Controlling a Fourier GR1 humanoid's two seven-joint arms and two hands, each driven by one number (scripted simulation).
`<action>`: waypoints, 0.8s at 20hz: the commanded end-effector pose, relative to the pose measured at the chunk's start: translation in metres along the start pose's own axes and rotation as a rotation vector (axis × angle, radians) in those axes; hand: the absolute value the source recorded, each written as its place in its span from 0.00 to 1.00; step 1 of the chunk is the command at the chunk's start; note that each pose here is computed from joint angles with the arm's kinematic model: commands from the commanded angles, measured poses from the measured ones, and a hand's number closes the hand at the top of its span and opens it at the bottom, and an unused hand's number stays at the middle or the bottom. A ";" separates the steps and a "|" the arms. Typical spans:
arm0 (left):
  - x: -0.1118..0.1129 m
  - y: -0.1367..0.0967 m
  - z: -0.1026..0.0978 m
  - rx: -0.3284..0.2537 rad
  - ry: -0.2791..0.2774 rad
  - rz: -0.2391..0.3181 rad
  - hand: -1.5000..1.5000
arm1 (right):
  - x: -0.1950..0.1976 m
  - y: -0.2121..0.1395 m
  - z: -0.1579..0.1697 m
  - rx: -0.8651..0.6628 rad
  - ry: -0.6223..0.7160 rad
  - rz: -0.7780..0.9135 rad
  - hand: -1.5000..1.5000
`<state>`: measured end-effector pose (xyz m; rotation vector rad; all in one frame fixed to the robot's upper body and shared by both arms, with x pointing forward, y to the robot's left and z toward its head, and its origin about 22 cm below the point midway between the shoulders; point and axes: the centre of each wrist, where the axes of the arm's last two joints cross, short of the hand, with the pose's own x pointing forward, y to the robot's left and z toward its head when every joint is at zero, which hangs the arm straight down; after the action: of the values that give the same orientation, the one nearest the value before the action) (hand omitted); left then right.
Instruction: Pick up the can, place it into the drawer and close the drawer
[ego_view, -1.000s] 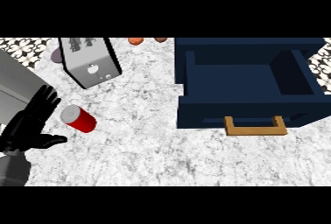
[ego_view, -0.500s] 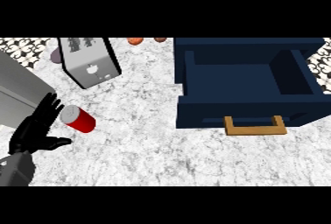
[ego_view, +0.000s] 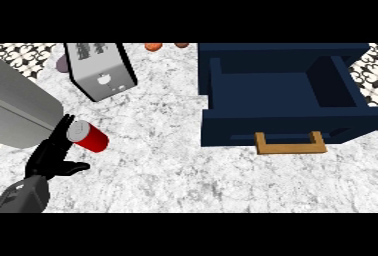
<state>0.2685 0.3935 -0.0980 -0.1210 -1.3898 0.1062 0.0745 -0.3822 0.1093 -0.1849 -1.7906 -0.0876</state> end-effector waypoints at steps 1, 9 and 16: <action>-0.006 0.003 0.001 -0.010 0.012 0.009 0.00 | 0.003 0.011 0.008 0.001 0.001 -0.004 0.00; -0.008 -0.016 -0.014 -0.016 -0.006 0.093 0.00 | -0.001 0.005 -0.001 -0.010 0.017 -0.026 0.00; -0.011 -0.034 -0.024 -0.135 0.042 0.161 1.00 | 0.001 -0.005 0.013 0.001 0.020 -0.016 0.00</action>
<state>0.2881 0.3682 -0.1048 -0.2621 -1.3719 0.1681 0.0700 -0.3823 0.1087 -0.1694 -1.7784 -0.0936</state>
